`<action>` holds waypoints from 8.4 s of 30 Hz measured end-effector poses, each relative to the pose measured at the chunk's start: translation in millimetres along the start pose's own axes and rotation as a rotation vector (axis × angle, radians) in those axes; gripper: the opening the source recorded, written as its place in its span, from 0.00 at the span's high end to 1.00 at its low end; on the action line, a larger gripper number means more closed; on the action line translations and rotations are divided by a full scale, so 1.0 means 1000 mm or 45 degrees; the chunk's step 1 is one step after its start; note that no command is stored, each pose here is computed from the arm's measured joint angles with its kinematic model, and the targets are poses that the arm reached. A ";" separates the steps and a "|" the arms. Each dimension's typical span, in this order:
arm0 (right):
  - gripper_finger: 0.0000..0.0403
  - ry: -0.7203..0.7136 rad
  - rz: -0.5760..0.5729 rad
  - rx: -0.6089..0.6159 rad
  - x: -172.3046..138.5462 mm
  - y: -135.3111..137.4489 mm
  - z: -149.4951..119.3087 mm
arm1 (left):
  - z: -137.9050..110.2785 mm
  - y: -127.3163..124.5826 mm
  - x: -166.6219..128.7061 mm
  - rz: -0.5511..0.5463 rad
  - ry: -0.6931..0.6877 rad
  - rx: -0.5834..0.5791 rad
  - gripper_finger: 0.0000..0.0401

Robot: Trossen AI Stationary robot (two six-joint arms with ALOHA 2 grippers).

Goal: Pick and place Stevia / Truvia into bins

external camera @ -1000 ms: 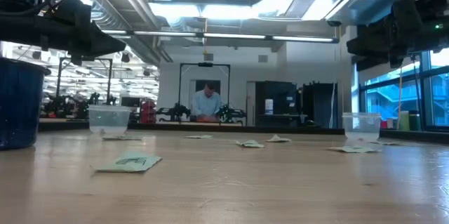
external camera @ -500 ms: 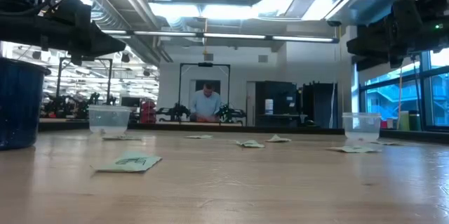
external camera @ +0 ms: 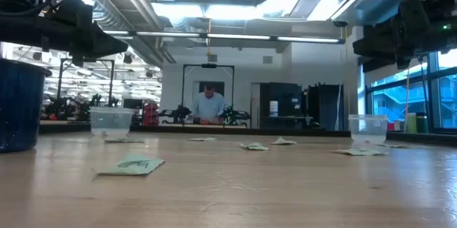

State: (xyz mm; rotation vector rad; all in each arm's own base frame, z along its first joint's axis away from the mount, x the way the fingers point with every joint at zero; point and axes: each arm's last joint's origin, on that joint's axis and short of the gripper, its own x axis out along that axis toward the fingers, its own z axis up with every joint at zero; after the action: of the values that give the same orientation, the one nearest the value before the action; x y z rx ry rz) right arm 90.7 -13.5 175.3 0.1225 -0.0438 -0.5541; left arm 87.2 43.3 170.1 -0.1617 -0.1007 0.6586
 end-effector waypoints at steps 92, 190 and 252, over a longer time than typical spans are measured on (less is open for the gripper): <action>0.66 1.410 0.170 -0.656 0.063 0.099 0.090 | 0.000 0.000 0.000 -0.001 0.000 0.000 0.89; 0.90 2.262 0.254 -0.881 0.106 0.053 -0.062 | 0.001 0.001 0.000 0.048 -0.011 0.091 0.89; 1.00 1.890 -0.738 0.111 0.138 -0.062 0.018 | 0.001 0.001 0.000 0.045 -0.010 0.099 0.89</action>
State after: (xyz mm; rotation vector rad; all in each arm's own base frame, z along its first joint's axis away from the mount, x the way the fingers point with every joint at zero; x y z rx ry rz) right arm 173.8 -140.3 186.4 0.6172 1.4518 -0.9214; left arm 86.5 44.1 170.4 -0.0863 -0.0800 0.6972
